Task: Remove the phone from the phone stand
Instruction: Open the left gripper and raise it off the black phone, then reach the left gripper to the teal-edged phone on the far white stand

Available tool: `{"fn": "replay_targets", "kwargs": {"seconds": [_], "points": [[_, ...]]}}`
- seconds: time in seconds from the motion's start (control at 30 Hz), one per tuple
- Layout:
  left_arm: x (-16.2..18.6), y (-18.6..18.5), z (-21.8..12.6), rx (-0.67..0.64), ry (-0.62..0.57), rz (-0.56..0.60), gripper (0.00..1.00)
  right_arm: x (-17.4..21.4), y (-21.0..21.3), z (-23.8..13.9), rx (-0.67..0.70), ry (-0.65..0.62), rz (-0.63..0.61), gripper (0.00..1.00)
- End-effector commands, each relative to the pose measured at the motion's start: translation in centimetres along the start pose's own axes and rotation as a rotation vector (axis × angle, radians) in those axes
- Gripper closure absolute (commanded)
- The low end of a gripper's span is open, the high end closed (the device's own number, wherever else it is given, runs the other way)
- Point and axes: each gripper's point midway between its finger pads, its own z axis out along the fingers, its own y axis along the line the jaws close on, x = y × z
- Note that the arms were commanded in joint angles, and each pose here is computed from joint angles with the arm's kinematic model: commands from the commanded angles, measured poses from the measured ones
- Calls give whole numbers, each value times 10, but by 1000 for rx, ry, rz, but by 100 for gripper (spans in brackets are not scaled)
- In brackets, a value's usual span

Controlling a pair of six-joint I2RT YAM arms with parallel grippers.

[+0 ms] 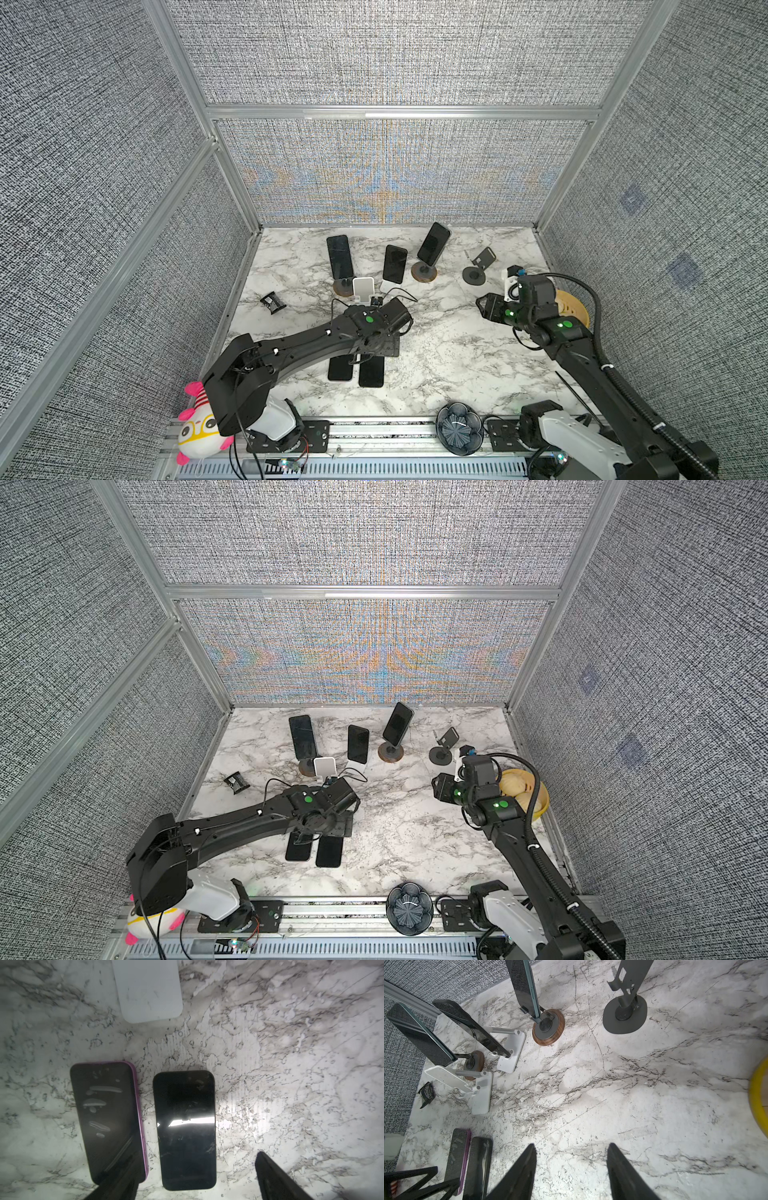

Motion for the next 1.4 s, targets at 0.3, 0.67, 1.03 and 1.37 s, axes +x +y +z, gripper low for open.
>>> {"fn": "replay_targets", "kwargs": {"seconds": [0.3, 0.67, 1.03, 1.37], "points": [[-58, -31, -36, 117, -222, 183, 9, -6, 19, 12, -81, 49, -29, 41], [-145, 35, -84, -23, -490, 56, 2, -2, 22, 16, -111, 69, -21, 41], [-209, 103, -72, -202, -613, -143, 2, 6, 20, 17, -107, 87, -21, 41], [-250, 121, -19, -224, -493, -206, 2, 16, 15, 23, -103, 104, 5, 41]]}}
